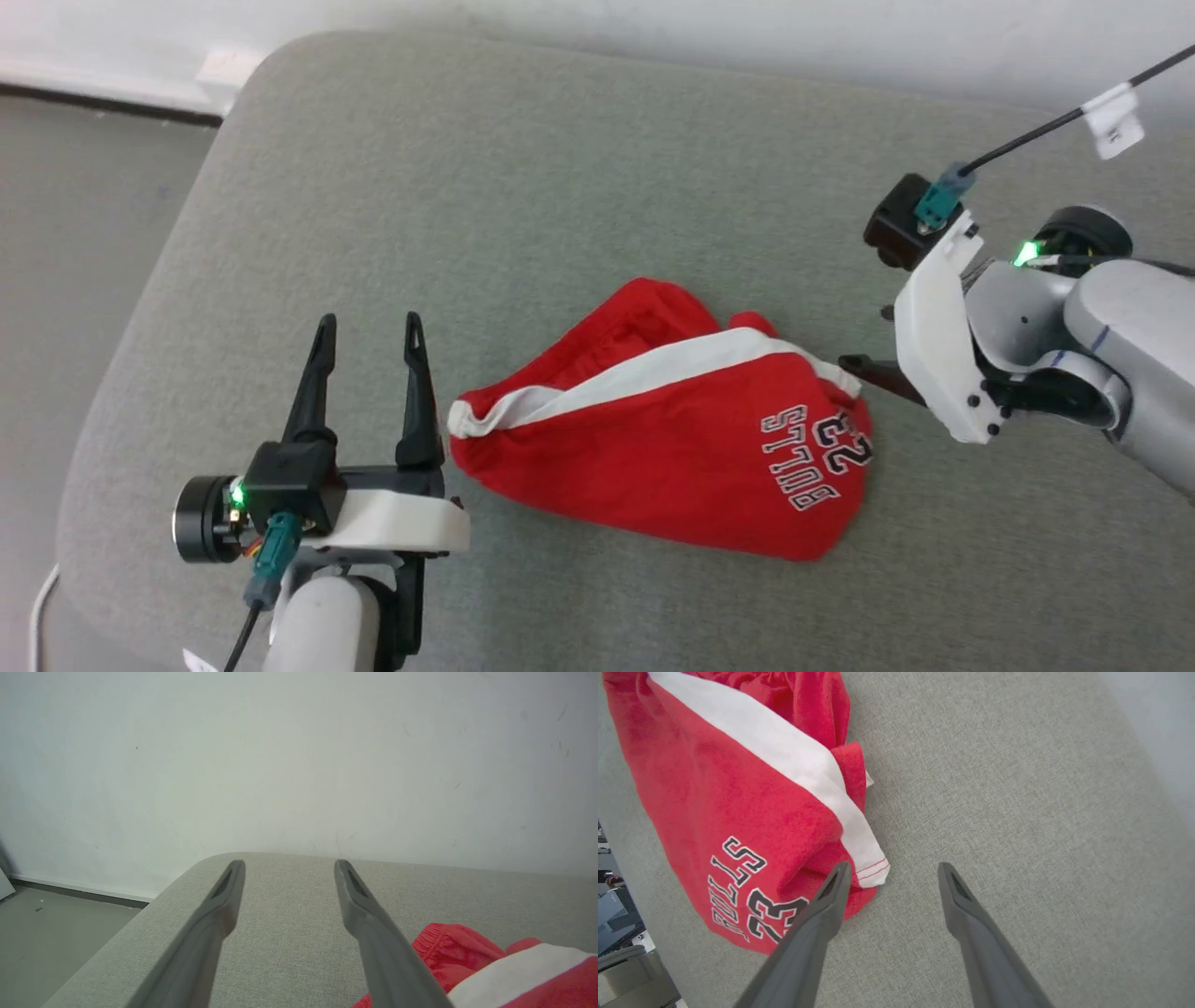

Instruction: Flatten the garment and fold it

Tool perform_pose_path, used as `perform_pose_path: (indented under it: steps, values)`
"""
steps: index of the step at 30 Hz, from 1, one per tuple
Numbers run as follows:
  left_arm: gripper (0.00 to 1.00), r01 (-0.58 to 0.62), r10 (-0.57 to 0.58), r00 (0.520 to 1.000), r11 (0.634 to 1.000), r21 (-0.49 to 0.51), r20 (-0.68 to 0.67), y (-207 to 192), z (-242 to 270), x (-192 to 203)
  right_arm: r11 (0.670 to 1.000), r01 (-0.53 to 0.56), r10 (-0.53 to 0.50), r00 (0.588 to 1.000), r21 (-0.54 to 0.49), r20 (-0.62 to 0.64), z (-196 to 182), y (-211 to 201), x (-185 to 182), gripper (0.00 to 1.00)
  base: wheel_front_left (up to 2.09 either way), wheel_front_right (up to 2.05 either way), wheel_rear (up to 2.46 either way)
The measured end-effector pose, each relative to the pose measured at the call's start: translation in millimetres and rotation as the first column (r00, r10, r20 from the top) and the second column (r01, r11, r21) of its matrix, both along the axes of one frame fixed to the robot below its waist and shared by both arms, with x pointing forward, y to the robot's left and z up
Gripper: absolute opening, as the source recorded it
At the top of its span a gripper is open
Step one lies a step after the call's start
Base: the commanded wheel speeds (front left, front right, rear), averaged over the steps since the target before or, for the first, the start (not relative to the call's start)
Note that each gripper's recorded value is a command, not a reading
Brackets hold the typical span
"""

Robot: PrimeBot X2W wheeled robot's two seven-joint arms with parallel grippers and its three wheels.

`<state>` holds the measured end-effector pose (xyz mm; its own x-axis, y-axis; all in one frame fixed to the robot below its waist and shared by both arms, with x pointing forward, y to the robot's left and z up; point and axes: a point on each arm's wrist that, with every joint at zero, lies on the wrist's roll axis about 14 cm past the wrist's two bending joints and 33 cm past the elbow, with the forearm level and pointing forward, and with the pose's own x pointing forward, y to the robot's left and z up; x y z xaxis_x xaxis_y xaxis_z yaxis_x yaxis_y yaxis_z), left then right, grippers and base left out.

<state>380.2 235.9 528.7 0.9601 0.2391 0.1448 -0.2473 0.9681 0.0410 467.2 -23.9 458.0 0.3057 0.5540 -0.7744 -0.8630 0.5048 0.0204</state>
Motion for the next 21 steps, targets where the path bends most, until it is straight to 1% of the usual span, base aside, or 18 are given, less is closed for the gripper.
perform_pose_path:
  steps: [4,7,11,12,13,17,19,21]
  values:
    - [1.00,-0.033,0.033,0.999,0.999,-0.002,-0.015,9,-4,-1,0.999,0.000,-0.004,0.996,-0.047,-0.094,-41,5,-5,1.00,0.00,0.00,0.00]
    - [1.00,-0.061,0.061,0.998,0.998,-0.003,-0.030,16,-8,-3,0.998,-0.005,-0.007,0.985,-0.068,-0.174,-72,9,-17,1.00,0.00,0.00,0.00]
    - [1.00,-0.092,0.092,0.994,0.996,0.006,-0.052,24,-14,-5,0.997,-0.031,0.018,0.982,-0.069,-0.187,-81,16,-15,1.00,0.00,0.00,0.00]
    - [1.00,-0.095,0.095,0.994,0.995,0.007,-0.057,25,-16,-5,0.997,-0.036,0.024,0.983,-0.064,-0.182,-81,18,-15,0.20,0.00,0.00,0.00]
    - [1.00,-0.095,0.095,0.994,0.995,0.007,-0.060,25,-17,-5,0.998,-0.034,0.024,0.984,-0.052,-0.175,-80,19,-14,0.00,0.00,0.00,0.00]
    - [1.00,-0.089,0.089,0.994,0.996,0.004,-0.058,23,-17,-3,1.000,-0.021,0.024,0.991,0.023,-0.133,-73,24,-13,0.00,0.00,0.00,0.00]
    - [1.00,-0.083,0.083,0.995,0.997,0.003,-0.049,21,-14,-3,0.996,-0.012,0.021,0.994,0.083,-0.106,-65,26,-15,0.00,0.00,0.00,0.00]
    - [1.00,-0.079,0.079,0.996,0.997,0.004,-0.035,20,-10,-3,0.988,-0.001,0.010,0.998,0.154,-0.055,-49,25,-13,0.00,0.00,0.00,0.00]
